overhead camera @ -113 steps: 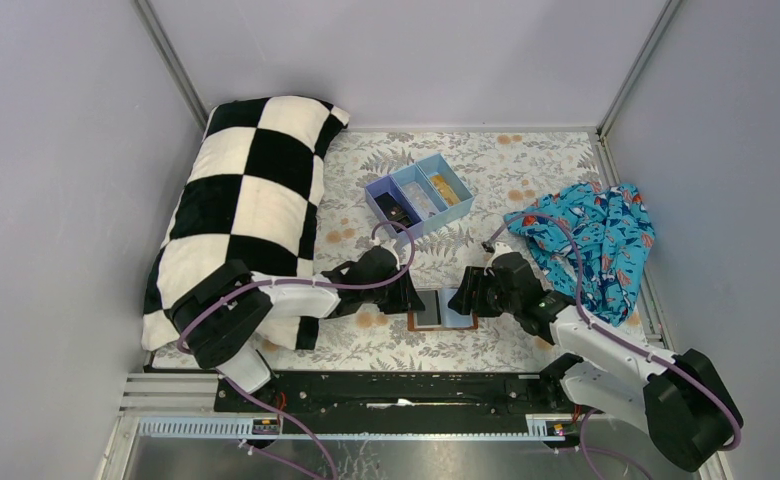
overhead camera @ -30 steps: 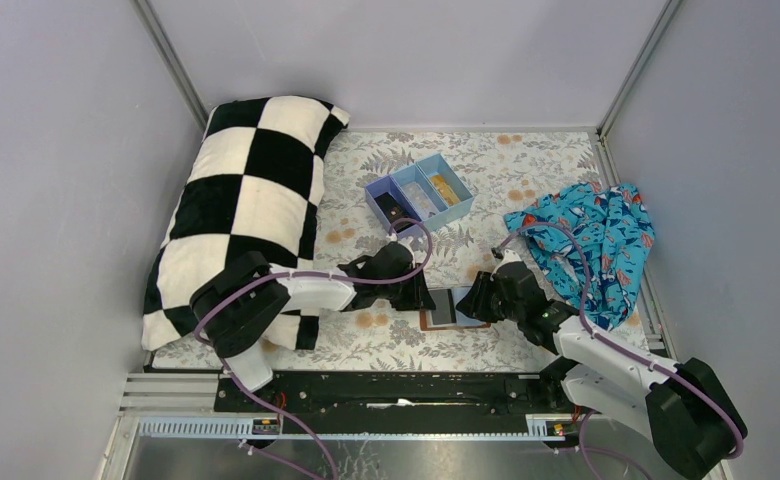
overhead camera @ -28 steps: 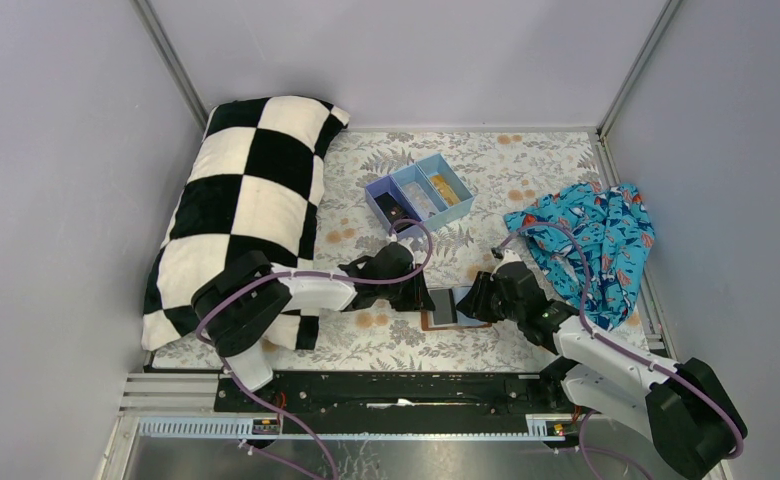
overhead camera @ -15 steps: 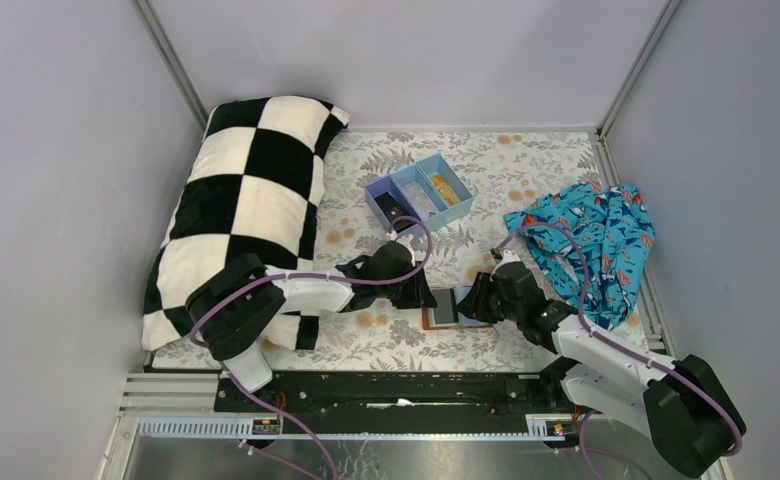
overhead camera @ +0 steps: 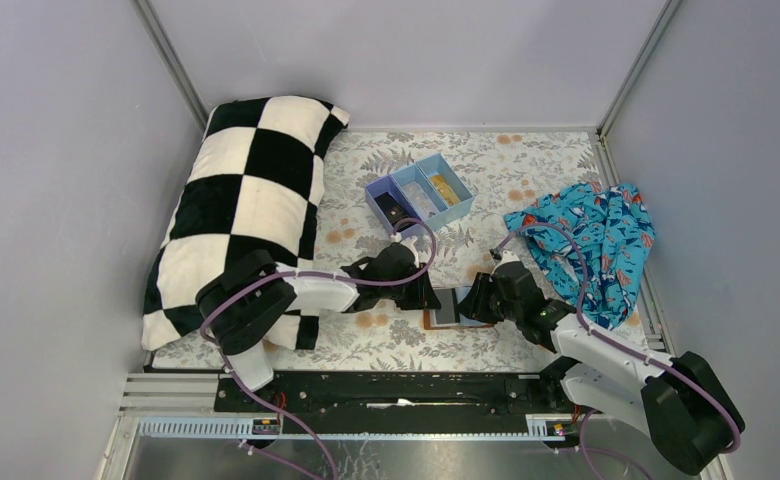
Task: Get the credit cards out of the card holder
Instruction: Remove the credit card from the card holder.
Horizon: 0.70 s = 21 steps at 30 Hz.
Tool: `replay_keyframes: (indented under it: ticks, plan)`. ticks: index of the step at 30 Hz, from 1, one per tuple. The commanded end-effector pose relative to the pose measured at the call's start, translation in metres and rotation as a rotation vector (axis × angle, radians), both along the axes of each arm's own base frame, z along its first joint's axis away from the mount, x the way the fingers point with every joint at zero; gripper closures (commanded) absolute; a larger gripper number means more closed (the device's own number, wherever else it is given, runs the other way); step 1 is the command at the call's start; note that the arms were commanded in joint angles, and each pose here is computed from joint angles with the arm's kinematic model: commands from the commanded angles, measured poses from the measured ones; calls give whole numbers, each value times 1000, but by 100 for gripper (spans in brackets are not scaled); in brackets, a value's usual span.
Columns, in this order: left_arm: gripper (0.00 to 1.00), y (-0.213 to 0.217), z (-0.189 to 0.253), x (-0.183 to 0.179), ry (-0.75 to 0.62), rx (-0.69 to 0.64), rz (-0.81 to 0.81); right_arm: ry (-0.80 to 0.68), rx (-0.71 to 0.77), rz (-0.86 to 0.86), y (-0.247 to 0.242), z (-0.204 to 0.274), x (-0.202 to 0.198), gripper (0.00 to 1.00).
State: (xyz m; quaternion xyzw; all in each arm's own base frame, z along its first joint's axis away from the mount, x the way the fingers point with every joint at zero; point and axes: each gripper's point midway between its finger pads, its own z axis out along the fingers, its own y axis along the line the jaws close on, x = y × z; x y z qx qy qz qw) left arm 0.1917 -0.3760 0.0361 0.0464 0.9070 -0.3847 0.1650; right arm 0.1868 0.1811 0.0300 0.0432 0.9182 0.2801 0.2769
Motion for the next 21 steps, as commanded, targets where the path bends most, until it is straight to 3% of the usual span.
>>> replay_keyframes:
  ticks: [1, 21]
  plan:
    - [72, -10, 4, 4, -15, -24, -8, -49, 2, 2, 5, 13, 12, 64]
    - [72, -21, -2, 2, -7, 6, -71, 37, 91, -36, -6, -7, 13, 70]
